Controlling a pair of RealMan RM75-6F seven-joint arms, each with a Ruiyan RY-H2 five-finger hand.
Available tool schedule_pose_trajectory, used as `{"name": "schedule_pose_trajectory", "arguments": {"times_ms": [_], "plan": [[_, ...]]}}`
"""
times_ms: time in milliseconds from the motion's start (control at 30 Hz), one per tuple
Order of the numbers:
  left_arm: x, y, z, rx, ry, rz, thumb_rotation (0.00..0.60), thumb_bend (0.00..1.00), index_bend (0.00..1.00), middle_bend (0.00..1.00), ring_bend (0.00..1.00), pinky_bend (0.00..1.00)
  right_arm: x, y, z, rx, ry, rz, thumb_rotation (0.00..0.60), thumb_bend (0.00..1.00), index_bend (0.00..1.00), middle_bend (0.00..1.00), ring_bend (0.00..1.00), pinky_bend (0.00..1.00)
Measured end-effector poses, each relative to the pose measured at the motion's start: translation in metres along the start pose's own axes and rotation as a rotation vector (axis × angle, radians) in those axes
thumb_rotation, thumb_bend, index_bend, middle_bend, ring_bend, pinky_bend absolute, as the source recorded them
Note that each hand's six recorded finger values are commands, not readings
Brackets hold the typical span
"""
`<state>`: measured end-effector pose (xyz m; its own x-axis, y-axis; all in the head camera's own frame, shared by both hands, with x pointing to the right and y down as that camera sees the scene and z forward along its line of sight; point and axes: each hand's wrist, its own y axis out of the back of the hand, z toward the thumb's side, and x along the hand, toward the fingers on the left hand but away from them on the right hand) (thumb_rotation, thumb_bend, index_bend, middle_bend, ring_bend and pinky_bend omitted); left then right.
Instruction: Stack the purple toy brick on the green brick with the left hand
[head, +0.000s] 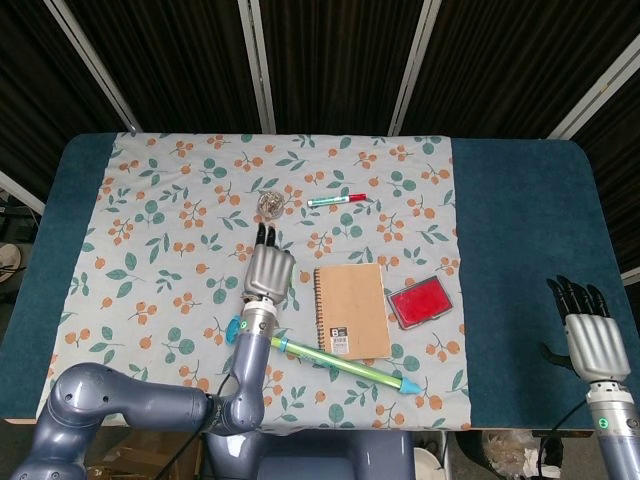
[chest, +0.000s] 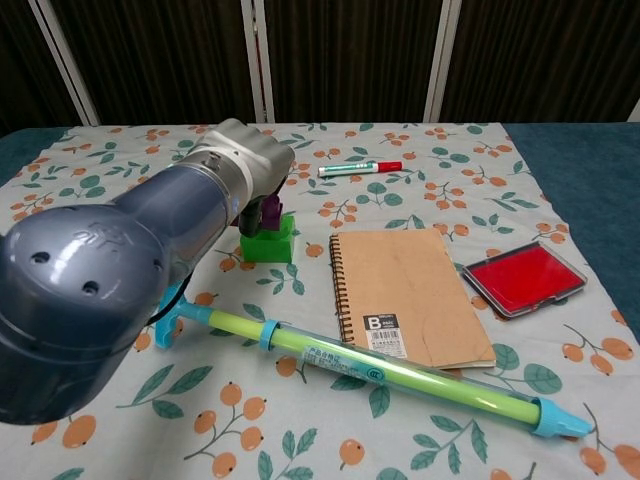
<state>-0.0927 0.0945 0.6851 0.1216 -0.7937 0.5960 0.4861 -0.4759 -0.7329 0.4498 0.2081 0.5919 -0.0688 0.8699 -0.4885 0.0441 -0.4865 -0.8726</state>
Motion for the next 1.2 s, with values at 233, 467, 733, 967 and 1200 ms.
{"name": "schedule_pose_trajectory", "arguments": {"times_ms": [233,467,733,967,1200], "plan": [[0.002,0.000,0.006,0.007,0.002,0.005,0.600,0.39,0.52,0.50,0.08,0.00,-0.001,0.000,0.000,0.000,-0.003,0.001,0.600,0.22,0.03,0.06,0.10,0.00],[0.004,0.001,0.008,0.018,0.004,0.011,0.600,0.39,0.52,0.50,0.08,0.00,-0.001,0.000,-0.001,0.001,-0.005,0.002,0.600,0.22,0.03,0.06,0.10,0.00],[0.005,-0.006,0.014,0.037,-0.002,0.004,0.600,0.39,0.53,0.50,0.08,0.00,-0.001,0.000,-0.002,0.001,-0.007,0.002,0.600,0.22,0.03,0.06,0.10,0.00],[0.007,-0.012,0.015,0.050,-0.001,0.000,0.600,0.39,0.53,0.50,0.08,0.00,-0.001,0.001,-0.003,0.002,-0.011,-0.001,0.600,0.22,0.03,0.06,0.10,0.00],[0.008,-0.020,0.015,0.072,0.001,-0.004,0.600,0.39,0.53,0.50,0.08,0.00,-0.002,0.000,-0.002,0.002,-0.010,0.001,0.600,0.22,0.03,0.06,0.10,0.00]]}}
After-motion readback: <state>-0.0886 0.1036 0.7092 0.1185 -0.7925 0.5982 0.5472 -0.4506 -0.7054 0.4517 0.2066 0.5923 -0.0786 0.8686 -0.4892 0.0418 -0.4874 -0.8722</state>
